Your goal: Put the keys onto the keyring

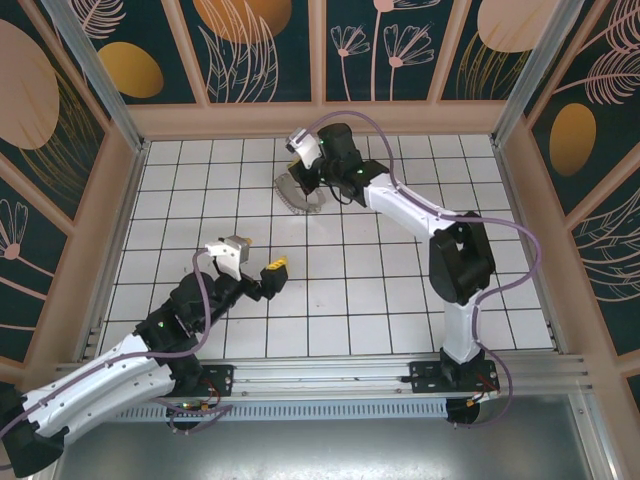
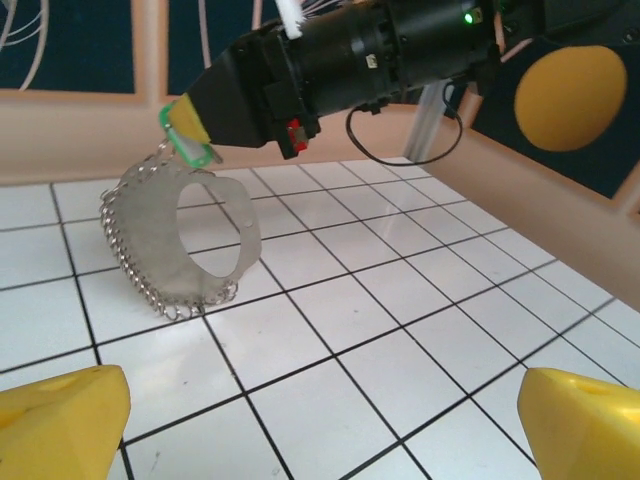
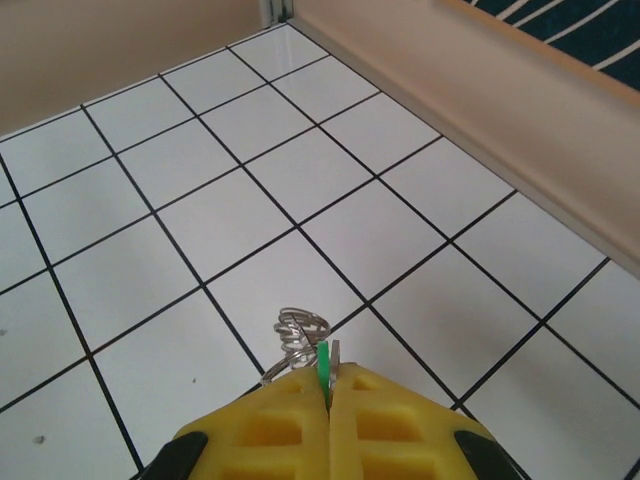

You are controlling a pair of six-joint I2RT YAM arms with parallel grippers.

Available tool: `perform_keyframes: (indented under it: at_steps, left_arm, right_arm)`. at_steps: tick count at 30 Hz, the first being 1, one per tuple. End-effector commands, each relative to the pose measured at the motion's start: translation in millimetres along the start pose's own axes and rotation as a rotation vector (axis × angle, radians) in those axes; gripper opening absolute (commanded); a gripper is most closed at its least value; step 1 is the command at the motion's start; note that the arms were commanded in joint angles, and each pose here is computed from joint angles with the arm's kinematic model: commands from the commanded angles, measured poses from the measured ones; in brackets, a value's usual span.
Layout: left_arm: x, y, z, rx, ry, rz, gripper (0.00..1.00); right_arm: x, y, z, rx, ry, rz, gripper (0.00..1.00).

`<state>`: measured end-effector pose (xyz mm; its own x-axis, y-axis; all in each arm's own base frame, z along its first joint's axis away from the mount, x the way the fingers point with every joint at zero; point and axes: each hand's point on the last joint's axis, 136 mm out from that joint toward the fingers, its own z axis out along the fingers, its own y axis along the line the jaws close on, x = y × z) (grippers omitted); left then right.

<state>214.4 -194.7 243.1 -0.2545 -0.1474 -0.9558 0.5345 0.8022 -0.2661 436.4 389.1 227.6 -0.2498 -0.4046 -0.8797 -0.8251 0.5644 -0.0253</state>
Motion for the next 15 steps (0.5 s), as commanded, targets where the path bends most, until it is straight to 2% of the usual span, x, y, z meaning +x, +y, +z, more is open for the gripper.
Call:
perform_keyframes:
  at_steps: [1,8,11,15]
  left_arm:
    - [-12.2,9.0,0.1,-0.061,-0.051,-0.096,0.99]
    - [-23.3,1.8,22.6,-0.1,0.009,-0.042,0.98]
    - [-24.3,1.0,35.0,-0.136,0.053,-0.024,0.99]
    - [-28.9,-2.3,42.9,-0.135,0.045,-0.02,0.98]
  right_arm:
    - [-24.2,0.6,1.3,-0.006,-0.069,0.035,0.0]
    - [28.8,7.1,-4.8,-0.011,0.001,0.119,0.0]
    - [56.6,21.0,-19.0,-0.025,0.02,0.179,0.0]
    - [94.0,38.3,-40.2,-0.036,0.043,0.249,0.0]
